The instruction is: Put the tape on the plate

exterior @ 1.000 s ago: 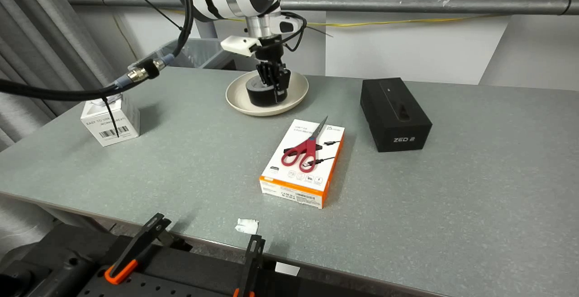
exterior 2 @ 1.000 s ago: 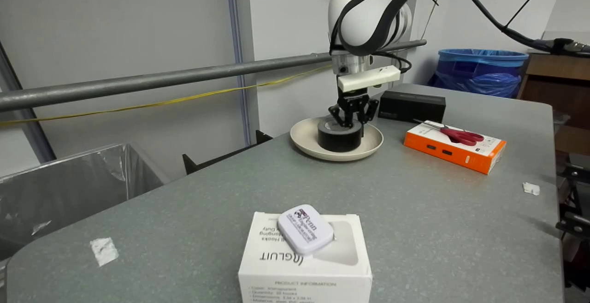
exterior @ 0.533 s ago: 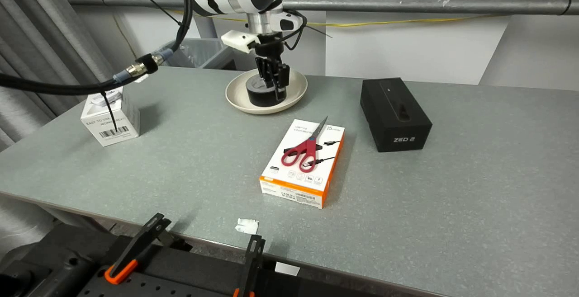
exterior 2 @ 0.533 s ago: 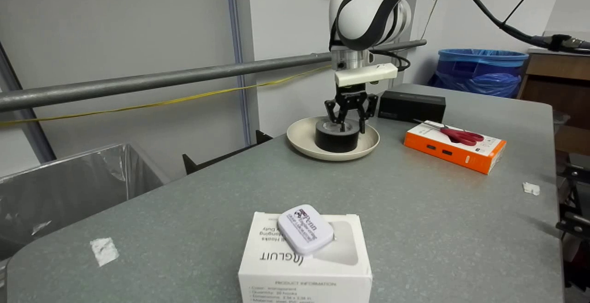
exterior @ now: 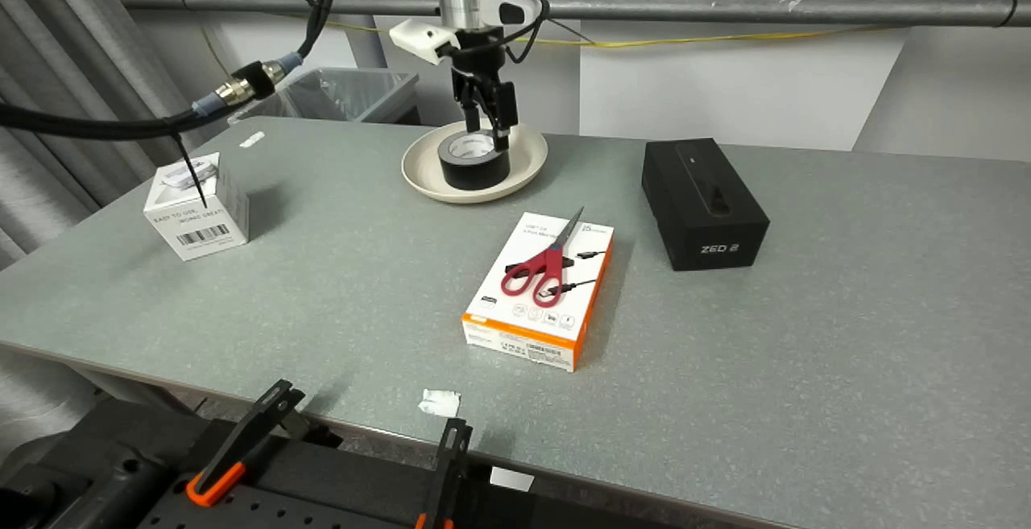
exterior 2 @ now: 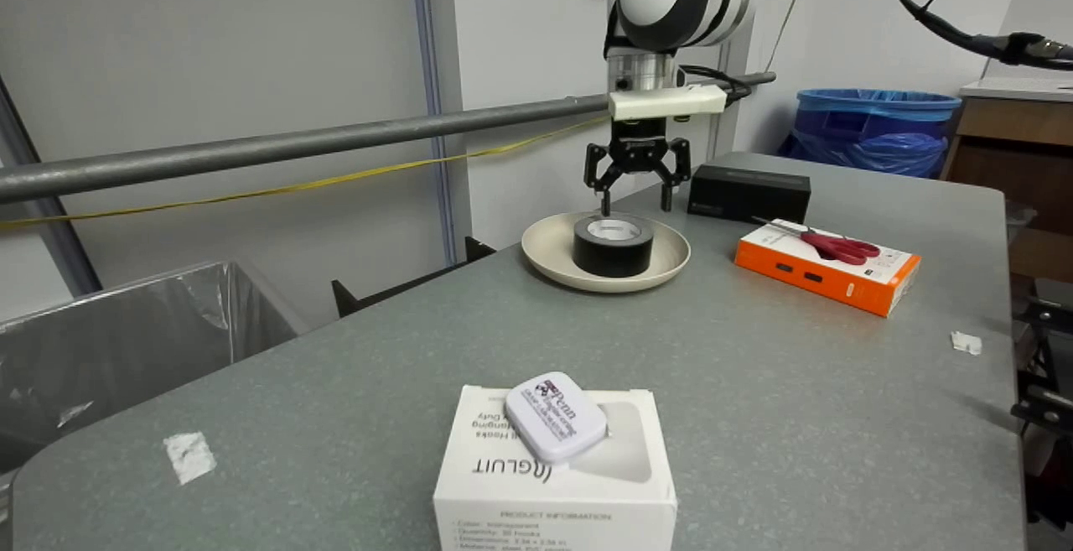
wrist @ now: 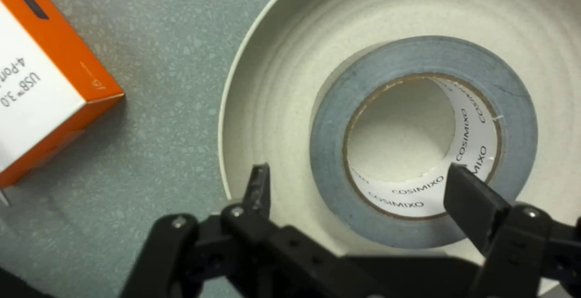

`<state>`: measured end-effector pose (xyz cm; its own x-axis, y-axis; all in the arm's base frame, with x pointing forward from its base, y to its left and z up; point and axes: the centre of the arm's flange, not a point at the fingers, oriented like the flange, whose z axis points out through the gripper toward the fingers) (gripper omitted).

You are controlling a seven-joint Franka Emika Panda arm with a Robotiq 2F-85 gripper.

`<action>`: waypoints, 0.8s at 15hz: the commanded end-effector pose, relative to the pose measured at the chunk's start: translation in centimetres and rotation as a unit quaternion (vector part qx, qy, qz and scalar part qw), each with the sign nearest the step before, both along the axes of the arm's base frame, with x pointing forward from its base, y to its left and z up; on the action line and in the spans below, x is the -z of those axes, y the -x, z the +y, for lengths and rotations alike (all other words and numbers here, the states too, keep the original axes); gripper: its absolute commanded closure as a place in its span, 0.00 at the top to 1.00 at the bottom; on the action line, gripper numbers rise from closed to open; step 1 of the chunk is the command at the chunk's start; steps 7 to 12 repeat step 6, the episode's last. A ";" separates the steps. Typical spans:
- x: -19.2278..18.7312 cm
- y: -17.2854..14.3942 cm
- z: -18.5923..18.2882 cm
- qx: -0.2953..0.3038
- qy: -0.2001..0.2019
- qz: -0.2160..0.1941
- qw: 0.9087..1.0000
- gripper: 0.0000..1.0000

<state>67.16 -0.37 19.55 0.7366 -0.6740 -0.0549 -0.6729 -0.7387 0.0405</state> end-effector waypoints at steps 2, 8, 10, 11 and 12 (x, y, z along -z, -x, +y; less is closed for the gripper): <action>0.0 0.0 0.0 0.000 -0.001 0.000 1.000 1.00; 0.1 0.1 0.0 0.000 -0.001 0.001 1.000 1.00; 0.1 0.1 0.0 0.000 -0.001 0.001 1.000 1.00; 0.1 0.1 0.0 0.000 -0.001 0.001 1.000 1.00; 0.1 0.1 0.0 0.000 -0.001 0.001 1.000 1.00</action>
